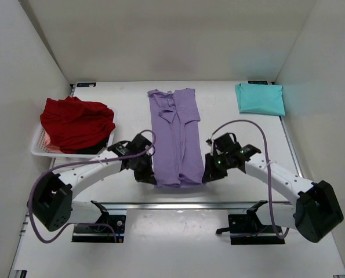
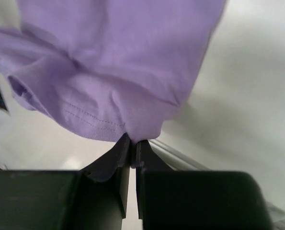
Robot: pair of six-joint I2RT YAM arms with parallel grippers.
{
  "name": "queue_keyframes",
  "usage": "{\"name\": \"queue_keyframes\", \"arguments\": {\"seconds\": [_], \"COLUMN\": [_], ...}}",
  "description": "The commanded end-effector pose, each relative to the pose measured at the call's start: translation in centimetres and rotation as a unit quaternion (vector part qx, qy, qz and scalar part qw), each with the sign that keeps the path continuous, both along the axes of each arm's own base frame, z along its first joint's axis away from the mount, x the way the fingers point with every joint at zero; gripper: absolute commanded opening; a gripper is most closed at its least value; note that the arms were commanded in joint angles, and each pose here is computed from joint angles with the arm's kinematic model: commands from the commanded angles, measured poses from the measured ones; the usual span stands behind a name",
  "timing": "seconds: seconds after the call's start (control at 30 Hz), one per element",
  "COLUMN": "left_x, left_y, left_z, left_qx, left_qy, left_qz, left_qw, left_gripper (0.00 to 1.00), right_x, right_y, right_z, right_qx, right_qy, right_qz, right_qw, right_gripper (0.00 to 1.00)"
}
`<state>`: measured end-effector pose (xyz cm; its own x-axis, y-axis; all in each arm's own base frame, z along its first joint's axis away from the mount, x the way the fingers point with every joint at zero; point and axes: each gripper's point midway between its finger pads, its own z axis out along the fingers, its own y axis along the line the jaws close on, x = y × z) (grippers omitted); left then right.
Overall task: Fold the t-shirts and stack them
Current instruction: Fold the folded rectangular tshirt in 1/3 of the way
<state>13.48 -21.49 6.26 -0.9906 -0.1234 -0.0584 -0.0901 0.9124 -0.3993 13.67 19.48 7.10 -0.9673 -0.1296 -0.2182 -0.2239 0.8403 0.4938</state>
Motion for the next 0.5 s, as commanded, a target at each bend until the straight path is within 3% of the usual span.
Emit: {"name": "queue_keyframes", "arguments": {"seconds": [0.0, 0.27, 0.47], "left_x": [4.3, 13.8, 19.0], "left_y": [1.5, 2.6, 2.2], "left_z": [1.5, 3.1, 3.2], "left_qx": [0.02, 0.027, 0.026], "left_qy": [-0.026, -0.055, -0.066], "left_qz": [0.01, 0.04, 0.05], "left_qw": [0.999, 0.997, 0.996], "left_gripper": [0.0, 0.0, 0.0], "right_x": [4.1, 13.0, 18.2], "right_y": [-1.0, -1.3, -1.3], "right_z": [2.2, 4.1, 4.0], "right_qx": [-0.02, -0.051, -0.065], "right_qy": [-0.044, -0.088, -0.099], "right_qz": [0.006, 0.005, -0.001], "right_qw": [0.999, 0.995, 0.993], "right_gripper": [0.0, 0.0, 0.0]}}
